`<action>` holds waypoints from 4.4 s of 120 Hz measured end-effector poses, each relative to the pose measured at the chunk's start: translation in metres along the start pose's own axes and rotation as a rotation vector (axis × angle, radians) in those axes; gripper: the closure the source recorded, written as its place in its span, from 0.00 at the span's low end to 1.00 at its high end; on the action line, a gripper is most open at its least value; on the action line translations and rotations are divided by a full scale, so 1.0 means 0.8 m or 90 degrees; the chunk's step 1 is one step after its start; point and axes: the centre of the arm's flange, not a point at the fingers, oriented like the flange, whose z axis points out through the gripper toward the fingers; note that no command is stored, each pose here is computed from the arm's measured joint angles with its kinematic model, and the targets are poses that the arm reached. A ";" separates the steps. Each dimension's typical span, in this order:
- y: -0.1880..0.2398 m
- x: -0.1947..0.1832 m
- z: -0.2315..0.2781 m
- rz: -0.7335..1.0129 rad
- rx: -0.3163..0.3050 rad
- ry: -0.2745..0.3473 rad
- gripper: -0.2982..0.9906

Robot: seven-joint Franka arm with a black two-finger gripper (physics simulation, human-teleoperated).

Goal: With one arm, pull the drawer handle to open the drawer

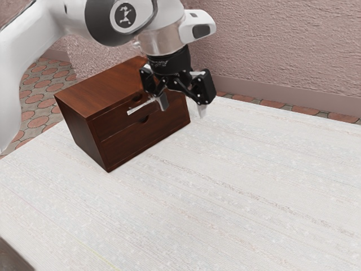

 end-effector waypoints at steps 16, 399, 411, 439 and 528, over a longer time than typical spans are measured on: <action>0.048 0.018 0.025 0.006 -0.057 0.023 0.23; -0.267 0.194 0.200 0.245 0.255 0.070 0.28; -0.269 0.195 0.204 0.244 0.257 0.070 0.30; -0.272 0.195 0.212 0.241 0.257 0.065 0.38; -0.282 0.192 0.228 0.222 0.255 0.044 0.58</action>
